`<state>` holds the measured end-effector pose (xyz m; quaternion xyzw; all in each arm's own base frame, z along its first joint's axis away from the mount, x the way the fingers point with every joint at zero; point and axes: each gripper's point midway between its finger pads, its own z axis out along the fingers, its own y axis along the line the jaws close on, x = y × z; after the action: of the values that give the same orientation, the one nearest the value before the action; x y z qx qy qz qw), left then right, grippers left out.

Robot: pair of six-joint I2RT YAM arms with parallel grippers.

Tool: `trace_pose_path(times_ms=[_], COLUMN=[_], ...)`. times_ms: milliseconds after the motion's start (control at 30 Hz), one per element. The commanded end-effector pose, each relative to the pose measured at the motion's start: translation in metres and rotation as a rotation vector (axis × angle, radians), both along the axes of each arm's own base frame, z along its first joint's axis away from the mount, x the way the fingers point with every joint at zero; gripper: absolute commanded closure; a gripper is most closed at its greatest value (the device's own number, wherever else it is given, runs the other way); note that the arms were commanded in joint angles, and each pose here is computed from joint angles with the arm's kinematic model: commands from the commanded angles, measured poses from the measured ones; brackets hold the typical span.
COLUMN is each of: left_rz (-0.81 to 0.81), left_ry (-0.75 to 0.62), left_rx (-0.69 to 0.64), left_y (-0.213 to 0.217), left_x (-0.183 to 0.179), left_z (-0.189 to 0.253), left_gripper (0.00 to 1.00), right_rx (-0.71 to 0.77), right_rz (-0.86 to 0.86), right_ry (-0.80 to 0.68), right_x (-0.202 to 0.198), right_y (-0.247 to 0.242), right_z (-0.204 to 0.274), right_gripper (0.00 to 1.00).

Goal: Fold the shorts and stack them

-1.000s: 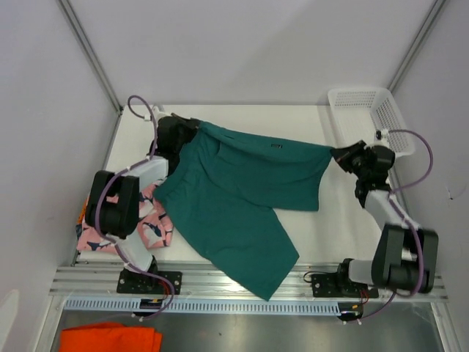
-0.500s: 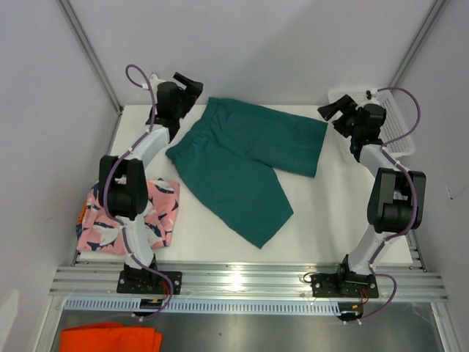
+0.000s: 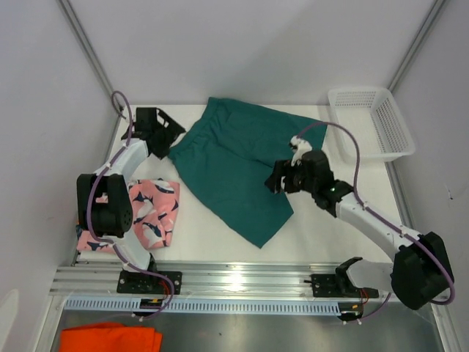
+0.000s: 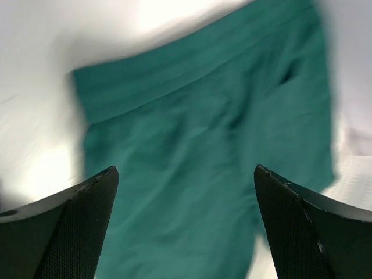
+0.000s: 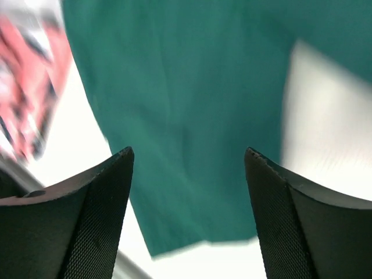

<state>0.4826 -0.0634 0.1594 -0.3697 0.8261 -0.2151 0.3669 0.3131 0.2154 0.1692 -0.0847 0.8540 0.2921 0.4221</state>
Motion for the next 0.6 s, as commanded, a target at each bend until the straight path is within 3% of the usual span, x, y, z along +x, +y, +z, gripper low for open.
trace_pose_path(times_ms=[0,267,567], left_rz=[-0.063,-0.098,-0.07], left_ry=[0.103,0.212,0.251], left_rx=[0.025,0.02,0.04], left_y=[0.003,0.001,0.013], left_x=[-0.035,-0.059,-0.061], left_z=[-0.021,-0.067,-0.09], left_gripper=[0.01,0.01,0.08], right_rx=[-0.184,-0.371,-0.514], right_rz=[0.032,0.229,0.334], right_ry=[0.017,-0.027,-0.078], right_x=[-0.04,-0.128,-0.167], right_y=[-0.002,0.034,0.054], right_z=[-0.031,-0.062,-0.086], right_gripper=[0.24,0.4,0.44])
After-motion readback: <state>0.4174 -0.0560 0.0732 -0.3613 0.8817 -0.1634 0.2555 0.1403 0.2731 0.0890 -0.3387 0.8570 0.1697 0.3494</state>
